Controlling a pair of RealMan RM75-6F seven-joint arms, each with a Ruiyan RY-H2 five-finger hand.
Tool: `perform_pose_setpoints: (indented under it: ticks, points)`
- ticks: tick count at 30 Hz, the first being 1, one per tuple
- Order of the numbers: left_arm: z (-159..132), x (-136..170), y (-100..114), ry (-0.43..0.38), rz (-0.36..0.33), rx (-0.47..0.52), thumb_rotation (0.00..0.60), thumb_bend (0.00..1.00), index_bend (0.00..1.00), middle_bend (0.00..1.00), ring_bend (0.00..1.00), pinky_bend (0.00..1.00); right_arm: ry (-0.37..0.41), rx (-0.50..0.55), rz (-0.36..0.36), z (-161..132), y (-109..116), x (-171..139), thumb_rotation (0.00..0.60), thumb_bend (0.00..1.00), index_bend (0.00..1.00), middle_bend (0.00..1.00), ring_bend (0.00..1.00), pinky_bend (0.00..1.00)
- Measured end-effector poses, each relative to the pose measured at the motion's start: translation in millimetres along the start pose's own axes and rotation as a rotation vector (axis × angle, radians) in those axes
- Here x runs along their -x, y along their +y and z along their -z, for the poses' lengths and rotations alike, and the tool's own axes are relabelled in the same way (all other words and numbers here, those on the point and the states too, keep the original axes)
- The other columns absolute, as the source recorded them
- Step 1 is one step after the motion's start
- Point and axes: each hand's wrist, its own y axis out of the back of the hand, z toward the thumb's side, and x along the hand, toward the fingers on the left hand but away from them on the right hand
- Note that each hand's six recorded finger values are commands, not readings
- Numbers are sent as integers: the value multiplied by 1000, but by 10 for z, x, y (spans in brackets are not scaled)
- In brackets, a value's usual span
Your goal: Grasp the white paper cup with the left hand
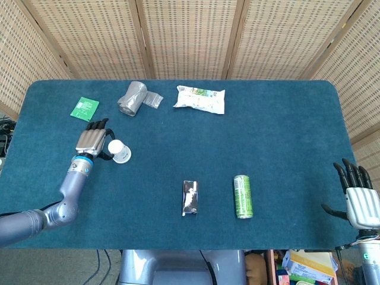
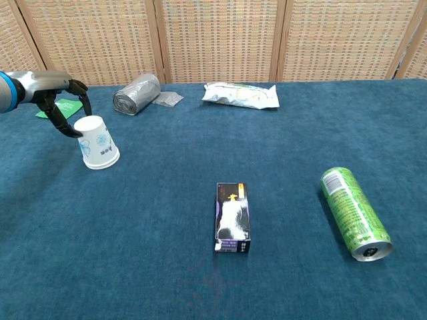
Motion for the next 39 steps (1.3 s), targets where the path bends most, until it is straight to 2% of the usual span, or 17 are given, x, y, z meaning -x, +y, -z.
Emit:
perform_pose_setpoints:
  ticks: [9,21,26,34,39]
  points:
    - [-14,6,38,-1,-7,2,600,266,407,0,0,0,-2,0,-4,3,-8,0,600,0,0,0,0,0]
    - [-8,115,198,-20,-27,41,600,266,408,0,0,0,-1,3,-4,-1,2,-10,600,0,0,0,0,0]
    - [-33,229,390,-44,-54,64,600,265,411,0,0,0,-2,2,-11,-5,-13,-9,600,0,0,0,0,0]
    - [-137,462,846,-79,-120,97,600,266,416,0,0,0,3,2,-16,-27,-22,-10,600,0,0,0,0,0]
    - [-250,537,941,-104,-132,103,600,266,416,0,0,0,4,5,-17,-25,-19,-13,600,0,0,0,0,0]
